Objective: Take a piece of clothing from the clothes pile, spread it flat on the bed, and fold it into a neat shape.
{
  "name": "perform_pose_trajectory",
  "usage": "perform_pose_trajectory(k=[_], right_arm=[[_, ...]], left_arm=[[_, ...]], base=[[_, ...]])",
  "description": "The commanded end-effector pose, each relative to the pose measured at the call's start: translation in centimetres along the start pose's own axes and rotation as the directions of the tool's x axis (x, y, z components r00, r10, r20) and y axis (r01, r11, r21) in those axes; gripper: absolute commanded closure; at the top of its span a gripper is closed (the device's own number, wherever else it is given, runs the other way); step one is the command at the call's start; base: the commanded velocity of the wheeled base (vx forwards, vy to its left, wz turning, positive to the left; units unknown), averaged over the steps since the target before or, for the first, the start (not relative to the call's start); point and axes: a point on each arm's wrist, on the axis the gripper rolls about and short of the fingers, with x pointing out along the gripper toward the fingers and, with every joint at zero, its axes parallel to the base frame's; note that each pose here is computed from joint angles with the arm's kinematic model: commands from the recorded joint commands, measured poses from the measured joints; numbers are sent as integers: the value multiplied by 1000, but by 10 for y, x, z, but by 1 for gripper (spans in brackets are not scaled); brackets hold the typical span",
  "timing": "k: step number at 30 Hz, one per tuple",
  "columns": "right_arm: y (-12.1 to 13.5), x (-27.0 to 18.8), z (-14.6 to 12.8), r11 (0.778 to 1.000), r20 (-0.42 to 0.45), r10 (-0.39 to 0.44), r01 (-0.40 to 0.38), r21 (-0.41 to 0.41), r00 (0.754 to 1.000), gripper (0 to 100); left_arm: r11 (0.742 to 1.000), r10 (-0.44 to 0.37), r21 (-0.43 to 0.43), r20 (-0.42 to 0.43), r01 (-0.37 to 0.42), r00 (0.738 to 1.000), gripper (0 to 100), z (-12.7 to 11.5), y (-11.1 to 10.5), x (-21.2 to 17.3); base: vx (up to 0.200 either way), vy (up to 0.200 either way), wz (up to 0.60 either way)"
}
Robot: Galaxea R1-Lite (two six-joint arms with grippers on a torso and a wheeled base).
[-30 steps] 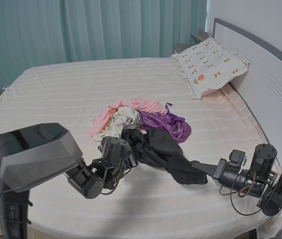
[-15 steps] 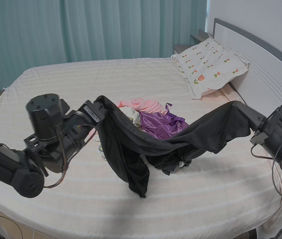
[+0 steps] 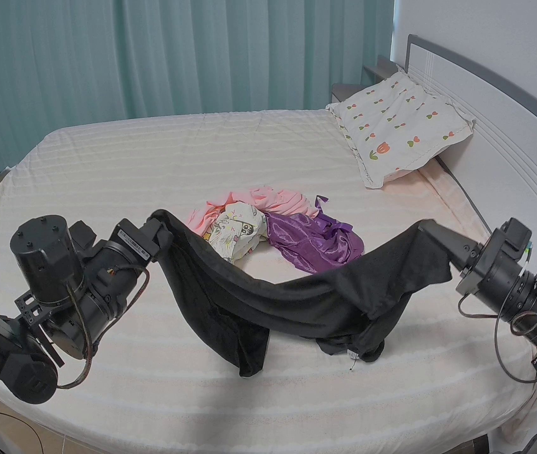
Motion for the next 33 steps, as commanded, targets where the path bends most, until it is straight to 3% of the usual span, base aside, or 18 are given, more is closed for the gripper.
perform_pose_trajectory(k=[1,6,15,23,33], right_arm=[[-11,7,-24,999,-100,-33,37,35,994,100],[-19,13,-54,993,-220,-61,81,84,974,100],[-16,16,-61,992,-218,-71,91,86,973,100],[-15,15,-61,992,-218,-69,89,84,973,100],[-15,15,-61,993,-216,-66,86,83,974,100]], left_arm=[[1000,19,-6,-90,-19,996,100,-18,10,1],[1000,19,16,-180,-16,983,100,-40,11,-5],[999,38,42,-257,-28,966,100,-63,14,-5],[999,34,7,-270,-33,962,100,-66,13,-7],[998,50,-19,-287,-58,957,100,-69,17,-9]], base=[[0,0,0],[0,0,0],[0,0,0],[0,0,0],[-180,0,0]])
